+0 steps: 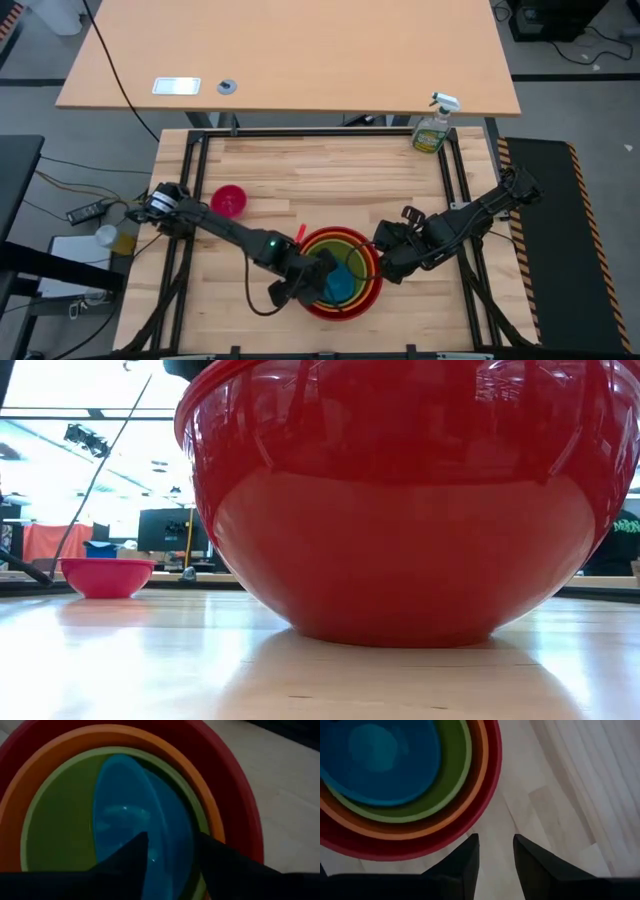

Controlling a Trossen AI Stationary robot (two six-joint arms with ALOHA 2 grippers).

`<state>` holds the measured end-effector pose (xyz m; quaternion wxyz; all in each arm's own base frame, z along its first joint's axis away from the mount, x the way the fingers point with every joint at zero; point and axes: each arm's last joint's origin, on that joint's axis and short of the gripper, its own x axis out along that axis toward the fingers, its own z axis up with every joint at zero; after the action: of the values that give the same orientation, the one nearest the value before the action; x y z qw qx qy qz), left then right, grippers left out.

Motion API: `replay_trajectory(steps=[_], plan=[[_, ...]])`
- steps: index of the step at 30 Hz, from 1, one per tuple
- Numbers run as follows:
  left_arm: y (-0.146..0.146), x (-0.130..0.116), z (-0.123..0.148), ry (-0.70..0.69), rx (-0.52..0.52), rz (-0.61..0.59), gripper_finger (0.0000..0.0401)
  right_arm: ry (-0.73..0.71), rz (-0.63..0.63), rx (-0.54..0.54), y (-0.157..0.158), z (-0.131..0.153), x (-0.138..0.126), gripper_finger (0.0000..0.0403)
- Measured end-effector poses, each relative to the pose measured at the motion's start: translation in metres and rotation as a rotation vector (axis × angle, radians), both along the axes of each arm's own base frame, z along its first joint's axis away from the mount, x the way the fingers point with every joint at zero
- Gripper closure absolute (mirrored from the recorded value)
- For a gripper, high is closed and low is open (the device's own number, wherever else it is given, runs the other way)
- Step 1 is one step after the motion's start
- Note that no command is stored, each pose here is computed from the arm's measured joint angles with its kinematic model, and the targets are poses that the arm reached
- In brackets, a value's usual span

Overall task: Nest bowls inside each other
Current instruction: Stack the blue bowl on the green bowl

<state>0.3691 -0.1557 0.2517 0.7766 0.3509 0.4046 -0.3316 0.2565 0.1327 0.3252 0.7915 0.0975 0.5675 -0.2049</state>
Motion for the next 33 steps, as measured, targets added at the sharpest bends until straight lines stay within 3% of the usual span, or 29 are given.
replay_trajectory(steps=[5,12,17,22,29,33], plan=[[-0.008,-0.01,0.014,-0.026,-0.032,0.016,0.021,-0.004,0.002,0.002,0.0,0.0,0.0,0.0274],[-0.011,-0.02,0.034,-0.062,-0.087,0.052,0.0217,-0.013,0.006,0.001,0.0,0.0,0.002,0.0274],[-0.002,-0.013,0.04,-0.127,-0.112,0.17,0.022,-0.026,0.005,-0.008,0.0,0.0,0.002,0.0274],[0.003,0.0,0.019,-0.074,-0.099,0.247,0.022,-0.028,0.005,-0.007,0.0,0.001,0.003,0.0274],[-0.007,0.007,-0.021,0.041,-0.003,0.24,0.022,-0.038,0.021,-0.012,0.0,0.001,0.004,0.0274],[-0.015,-0.004,-0.007,0.001,0.024,0.201,0.022,-0.038,0.021,-0.012,0.0,0.001,0.004,0.0274]])
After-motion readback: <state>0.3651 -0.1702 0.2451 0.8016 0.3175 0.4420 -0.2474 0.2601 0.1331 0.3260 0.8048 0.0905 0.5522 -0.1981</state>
